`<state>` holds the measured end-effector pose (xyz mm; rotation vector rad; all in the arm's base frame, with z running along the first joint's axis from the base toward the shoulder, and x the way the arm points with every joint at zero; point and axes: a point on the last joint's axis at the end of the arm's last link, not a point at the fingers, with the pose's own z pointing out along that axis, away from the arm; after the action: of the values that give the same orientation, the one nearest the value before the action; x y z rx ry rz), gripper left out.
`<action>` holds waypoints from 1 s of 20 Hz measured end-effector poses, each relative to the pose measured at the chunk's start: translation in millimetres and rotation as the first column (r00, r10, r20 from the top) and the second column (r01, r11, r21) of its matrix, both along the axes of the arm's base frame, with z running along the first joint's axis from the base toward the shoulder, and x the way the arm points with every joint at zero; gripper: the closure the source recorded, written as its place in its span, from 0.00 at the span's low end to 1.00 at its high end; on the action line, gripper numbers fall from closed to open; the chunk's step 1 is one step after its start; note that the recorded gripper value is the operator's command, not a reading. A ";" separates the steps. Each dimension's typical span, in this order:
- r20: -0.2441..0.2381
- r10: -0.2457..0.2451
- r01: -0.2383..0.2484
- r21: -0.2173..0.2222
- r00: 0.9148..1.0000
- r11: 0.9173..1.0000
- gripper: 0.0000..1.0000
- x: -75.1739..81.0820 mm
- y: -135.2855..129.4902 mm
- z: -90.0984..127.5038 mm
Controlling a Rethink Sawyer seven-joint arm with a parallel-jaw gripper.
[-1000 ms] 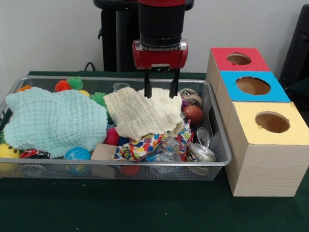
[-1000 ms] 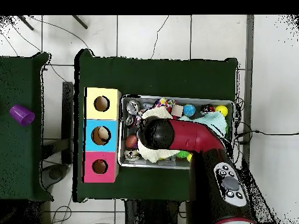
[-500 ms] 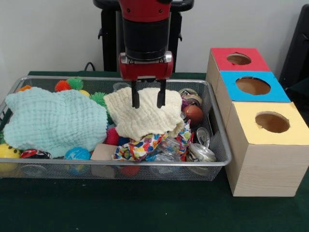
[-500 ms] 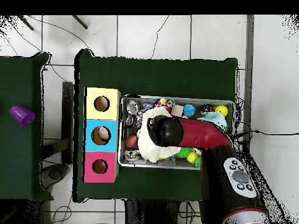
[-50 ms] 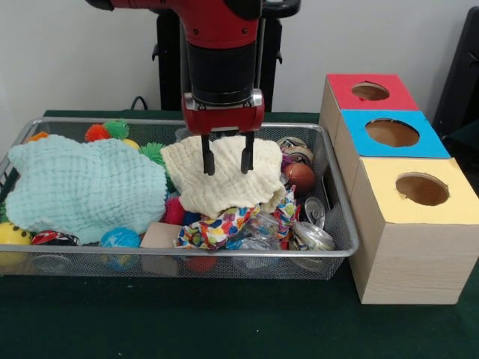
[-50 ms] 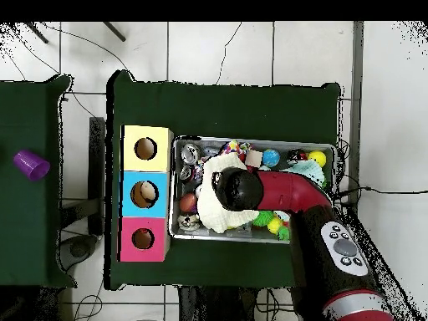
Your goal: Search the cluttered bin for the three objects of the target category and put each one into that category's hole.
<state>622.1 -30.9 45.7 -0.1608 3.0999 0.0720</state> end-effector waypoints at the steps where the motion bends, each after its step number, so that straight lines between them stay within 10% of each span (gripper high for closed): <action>1: -0.003 0.007 -0.007 0.000 1.000 1.000 0.00 -1.3 1.4 -2.6; 16: -0.042 0.082 -0.081 0.031 0.996 0.996 0.00 -12.7 19.3 -52.1; 17: -0.038 0.078 -0.077 0.037 0.996 0.996 1.00 -10.7 18.0 -52.3; 20: -0.034 0.076 -0.074 0.041 0.997 0.996 1.00 -9.6 17.4 -52.2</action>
<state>612.5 -13.5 -6.5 -0.2777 3.1242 0.1398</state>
